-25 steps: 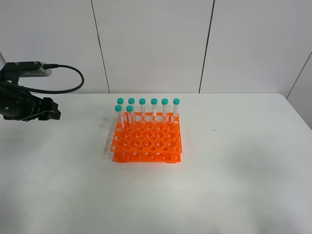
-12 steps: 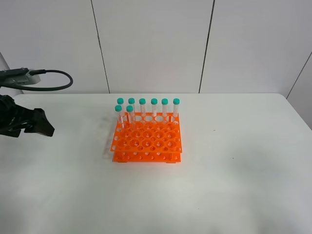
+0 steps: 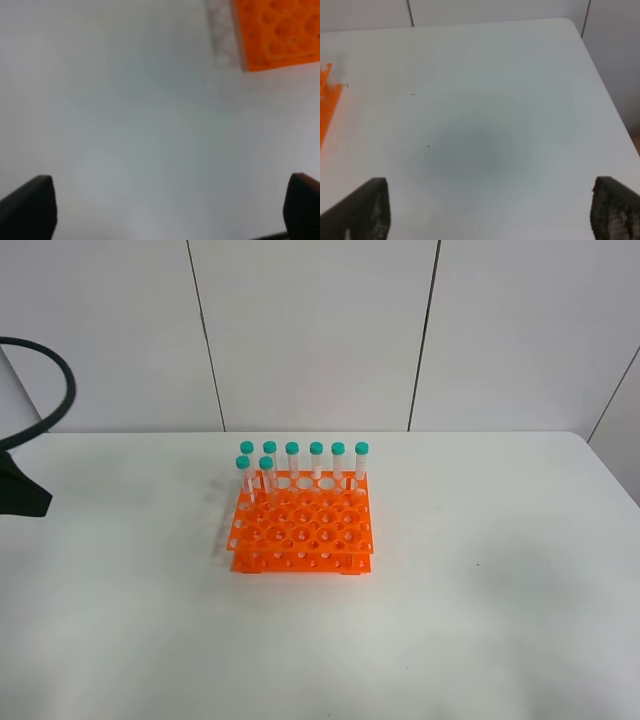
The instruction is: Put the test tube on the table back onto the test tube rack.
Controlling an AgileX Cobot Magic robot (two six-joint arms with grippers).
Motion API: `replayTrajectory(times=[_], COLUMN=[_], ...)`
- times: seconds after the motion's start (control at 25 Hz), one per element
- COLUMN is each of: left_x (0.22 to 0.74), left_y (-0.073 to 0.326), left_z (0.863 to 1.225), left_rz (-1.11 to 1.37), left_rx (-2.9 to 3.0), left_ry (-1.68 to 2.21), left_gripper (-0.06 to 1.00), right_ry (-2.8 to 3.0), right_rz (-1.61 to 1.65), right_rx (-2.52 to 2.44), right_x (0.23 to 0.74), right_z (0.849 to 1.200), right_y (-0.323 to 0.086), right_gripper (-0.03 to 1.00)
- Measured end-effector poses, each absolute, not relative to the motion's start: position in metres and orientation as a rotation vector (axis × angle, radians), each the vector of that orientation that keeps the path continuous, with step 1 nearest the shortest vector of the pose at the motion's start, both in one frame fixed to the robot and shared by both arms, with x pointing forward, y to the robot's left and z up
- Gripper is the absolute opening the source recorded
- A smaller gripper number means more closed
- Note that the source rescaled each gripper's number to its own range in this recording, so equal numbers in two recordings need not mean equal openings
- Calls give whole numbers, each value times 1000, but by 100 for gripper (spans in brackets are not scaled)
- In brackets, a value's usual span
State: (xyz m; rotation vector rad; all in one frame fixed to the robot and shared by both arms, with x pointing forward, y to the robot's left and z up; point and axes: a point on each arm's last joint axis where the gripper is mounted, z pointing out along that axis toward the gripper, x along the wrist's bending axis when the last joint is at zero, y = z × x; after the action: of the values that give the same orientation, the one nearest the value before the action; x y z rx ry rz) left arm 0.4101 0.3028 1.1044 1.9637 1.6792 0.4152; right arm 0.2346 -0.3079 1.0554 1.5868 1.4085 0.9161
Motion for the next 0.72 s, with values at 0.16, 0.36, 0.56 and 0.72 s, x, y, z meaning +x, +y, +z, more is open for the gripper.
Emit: replayTrajectory(times=[0.16,0.36,0.56,0.72], left_x=[368,325,295,281], left_y=[295,288,284,283], left_z=[1123,1118,1084,1067], left_rz=[448,519,580,611], left_rx=[1947,1919,1919,1913], left_ry=[1637,1585,1548,1528], left_gripper=[100,100,100,100], right_ry=[1409,1409,1409,1409], right_rz=[916,916,916,916], right_rx=[1587,1587,1587,1587], right_x=[235,235,235,235], right_z=[1055,1055,1055,1055], right_y=[-308,-308,-308,-308], right_gripper=[84,84,84,84])
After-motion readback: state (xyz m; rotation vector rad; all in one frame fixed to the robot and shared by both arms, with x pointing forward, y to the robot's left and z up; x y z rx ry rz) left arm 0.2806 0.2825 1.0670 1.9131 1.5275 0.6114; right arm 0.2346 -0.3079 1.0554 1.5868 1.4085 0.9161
